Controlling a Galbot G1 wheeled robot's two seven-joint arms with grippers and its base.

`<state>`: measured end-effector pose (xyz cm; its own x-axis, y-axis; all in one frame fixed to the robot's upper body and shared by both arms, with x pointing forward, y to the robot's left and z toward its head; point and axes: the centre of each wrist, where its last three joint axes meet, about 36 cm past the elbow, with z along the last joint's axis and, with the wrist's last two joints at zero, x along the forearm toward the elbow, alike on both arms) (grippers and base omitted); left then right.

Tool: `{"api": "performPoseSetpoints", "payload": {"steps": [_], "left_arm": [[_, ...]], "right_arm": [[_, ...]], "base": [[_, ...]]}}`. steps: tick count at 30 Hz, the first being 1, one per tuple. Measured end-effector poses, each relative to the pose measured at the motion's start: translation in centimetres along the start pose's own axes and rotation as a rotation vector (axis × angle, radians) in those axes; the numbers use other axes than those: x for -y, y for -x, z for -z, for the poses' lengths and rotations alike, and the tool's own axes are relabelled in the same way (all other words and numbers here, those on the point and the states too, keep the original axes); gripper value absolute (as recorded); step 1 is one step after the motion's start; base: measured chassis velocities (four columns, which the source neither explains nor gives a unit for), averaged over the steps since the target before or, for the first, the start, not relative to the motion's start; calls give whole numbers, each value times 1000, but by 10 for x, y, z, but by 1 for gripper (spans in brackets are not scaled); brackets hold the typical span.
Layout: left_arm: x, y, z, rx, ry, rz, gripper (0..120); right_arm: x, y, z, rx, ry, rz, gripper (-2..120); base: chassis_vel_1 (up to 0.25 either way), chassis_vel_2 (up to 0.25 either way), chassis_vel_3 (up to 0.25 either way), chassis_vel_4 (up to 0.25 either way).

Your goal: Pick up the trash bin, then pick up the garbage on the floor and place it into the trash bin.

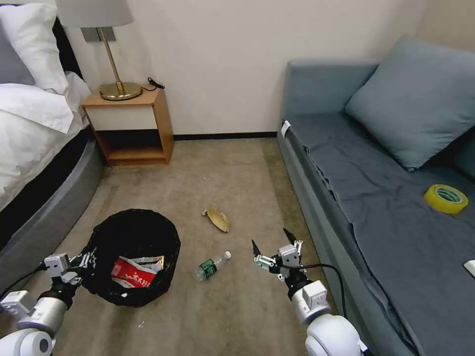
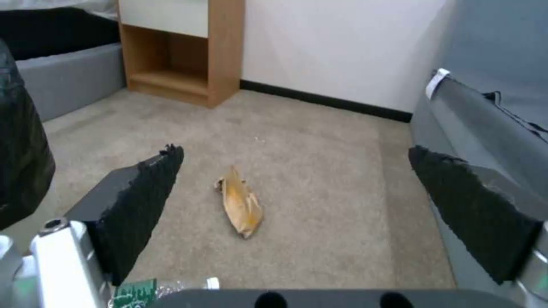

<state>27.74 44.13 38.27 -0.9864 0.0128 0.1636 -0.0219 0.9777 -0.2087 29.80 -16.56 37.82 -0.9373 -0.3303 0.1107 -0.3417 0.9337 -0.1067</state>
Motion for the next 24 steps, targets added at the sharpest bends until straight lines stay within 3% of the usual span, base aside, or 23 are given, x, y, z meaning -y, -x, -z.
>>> {"api": "performPoseSetpoints", "payload": {"steps": [6,15,24], "left_arm": [[-1,0,2,2,3,2,6],[-2,0,2,3,3,2,6],[-4,0,4,4,14,7,6]], "right_arm": [[-1,0,-2,4,-1,5,100],[-2,0,-5,13,-3,20,100],[3,6,-34,51,-80,203,100]], "base": [[-30,26,32,-31],[-143,129,138,-135],[-45,57,43,-52]]}}
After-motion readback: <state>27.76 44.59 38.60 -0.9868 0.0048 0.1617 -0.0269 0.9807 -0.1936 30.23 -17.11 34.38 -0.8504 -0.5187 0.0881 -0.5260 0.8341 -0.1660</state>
